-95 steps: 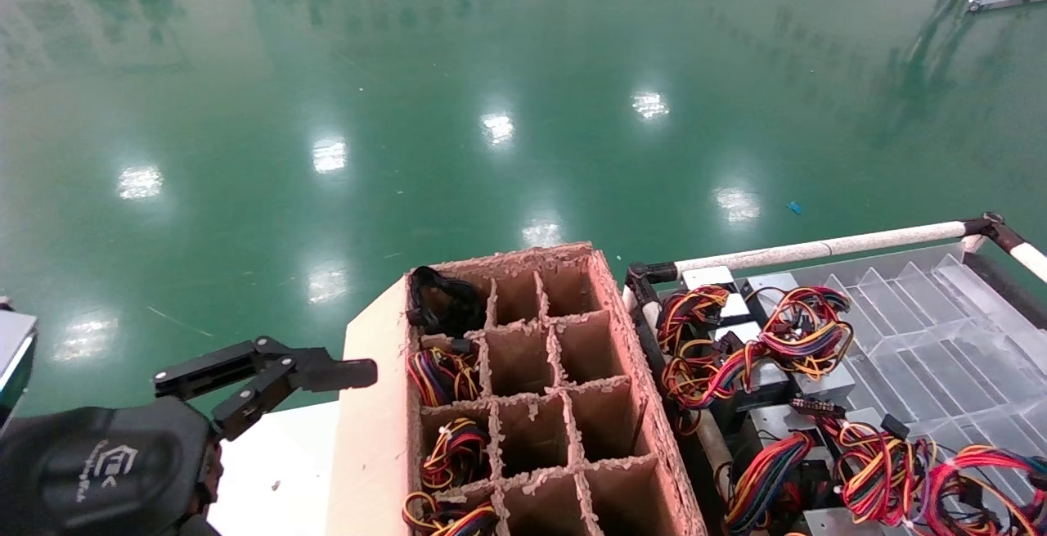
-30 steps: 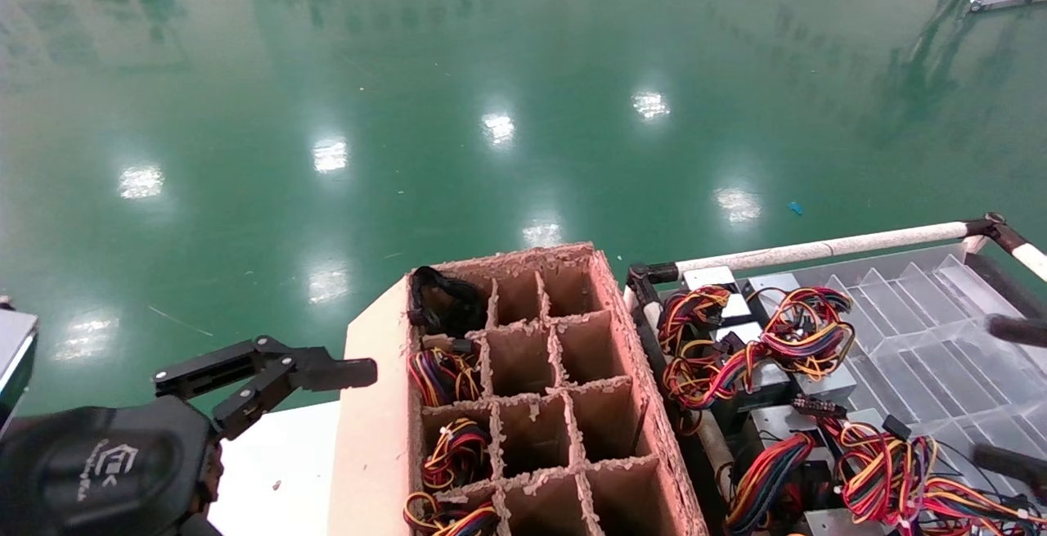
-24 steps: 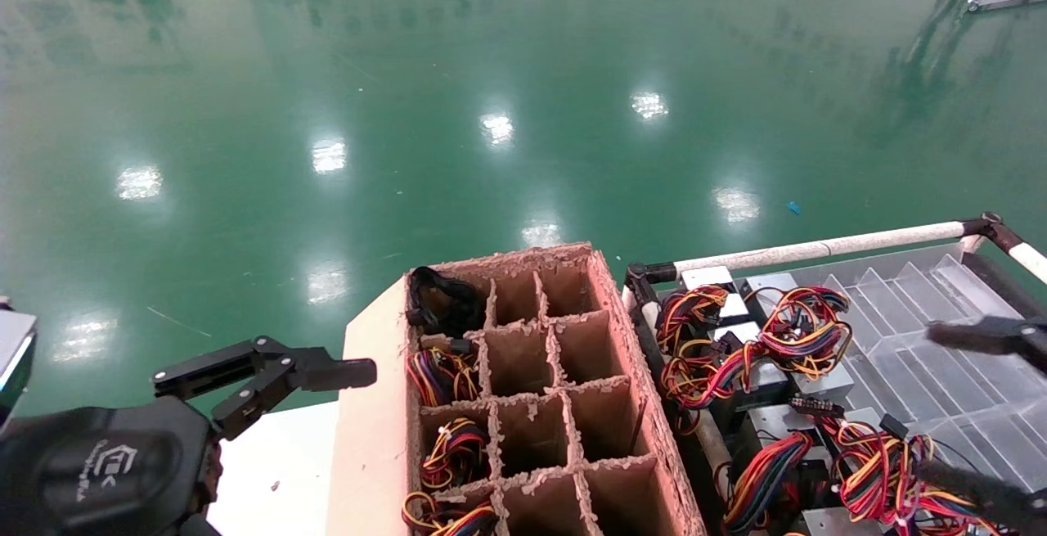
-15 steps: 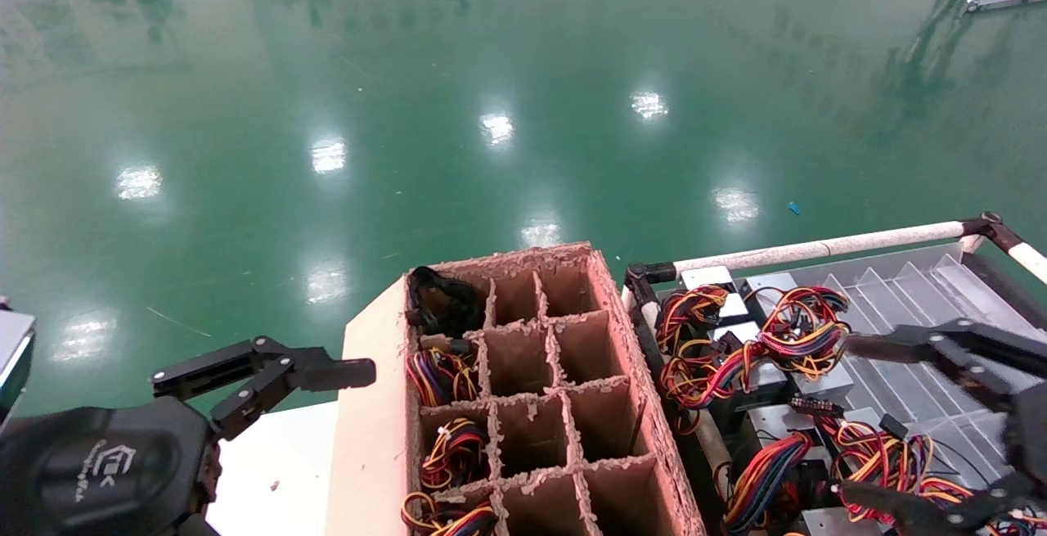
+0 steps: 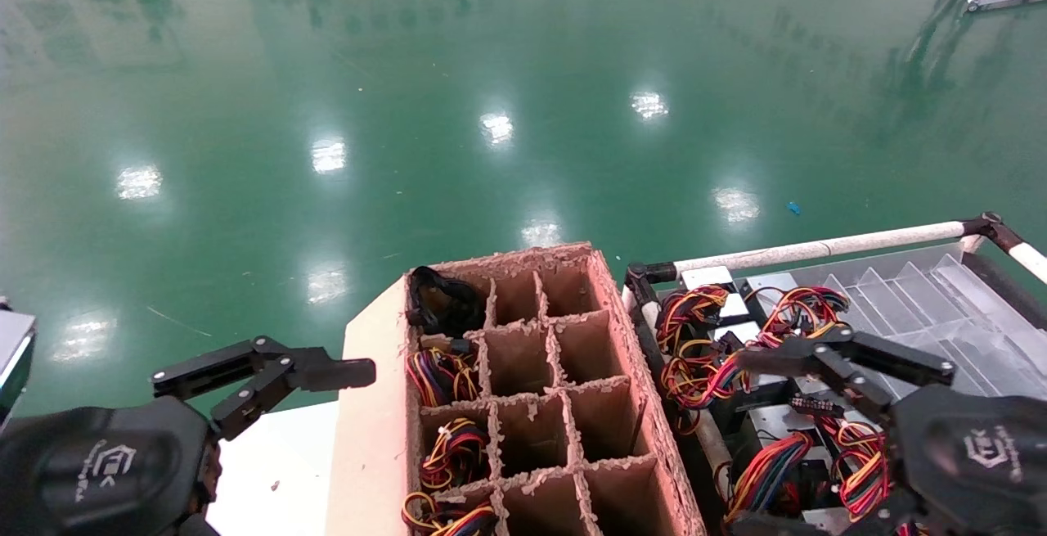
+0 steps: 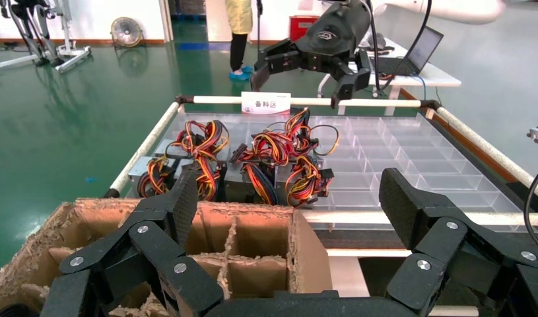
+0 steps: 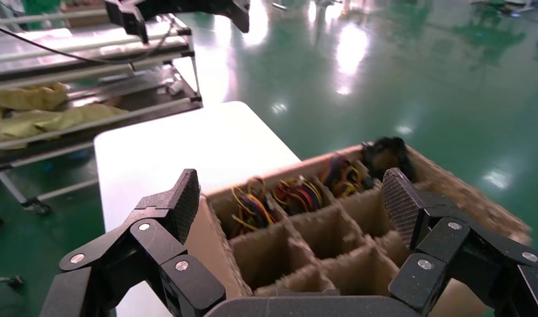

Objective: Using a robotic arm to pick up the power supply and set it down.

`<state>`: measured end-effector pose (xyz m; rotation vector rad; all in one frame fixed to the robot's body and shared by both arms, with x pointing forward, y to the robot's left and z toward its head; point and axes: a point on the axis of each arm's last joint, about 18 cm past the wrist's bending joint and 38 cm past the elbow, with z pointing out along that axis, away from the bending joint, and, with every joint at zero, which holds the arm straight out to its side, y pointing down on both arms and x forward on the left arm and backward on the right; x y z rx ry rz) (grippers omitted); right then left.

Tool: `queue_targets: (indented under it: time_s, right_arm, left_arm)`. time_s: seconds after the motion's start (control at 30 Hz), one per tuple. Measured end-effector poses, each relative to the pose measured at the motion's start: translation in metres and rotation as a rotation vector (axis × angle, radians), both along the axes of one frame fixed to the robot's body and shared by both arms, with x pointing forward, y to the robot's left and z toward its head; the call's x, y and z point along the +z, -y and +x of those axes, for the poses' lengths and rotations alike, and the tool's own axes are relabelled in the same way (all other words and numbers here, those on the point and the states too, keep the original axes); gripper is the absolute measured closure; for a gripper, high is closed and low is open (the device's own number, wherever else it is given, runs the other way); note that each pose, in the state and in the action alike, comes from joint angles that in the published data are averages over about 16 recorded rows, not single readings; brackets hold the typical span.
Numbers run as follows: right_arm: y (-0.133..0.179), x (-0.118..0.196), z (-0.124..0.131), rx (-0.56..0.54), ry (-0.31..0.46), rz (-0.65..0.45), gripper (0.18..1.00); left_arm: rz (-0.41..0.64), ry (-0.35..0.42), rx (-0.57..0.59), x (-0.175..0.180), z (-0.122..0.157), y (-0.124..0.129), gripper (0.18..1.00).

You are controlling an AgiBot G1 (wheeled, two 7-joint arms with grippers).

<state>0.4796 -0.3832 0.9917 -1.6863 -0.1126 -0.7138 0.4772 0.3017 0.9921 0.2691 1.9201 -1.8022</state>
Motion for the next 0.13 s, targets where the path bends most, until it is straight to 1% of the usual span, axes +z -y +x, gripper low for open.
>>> queue_targets:
  time_s: [0.13]
  right_arm:
    - [-0.0076, 0.0, 0.0007, 0.019, -0.003, 0.004, 0.178]
  left_arm:
    - [0.0, 0.0, 0.0, 0.0, 0.0, 0.0, 0.184]
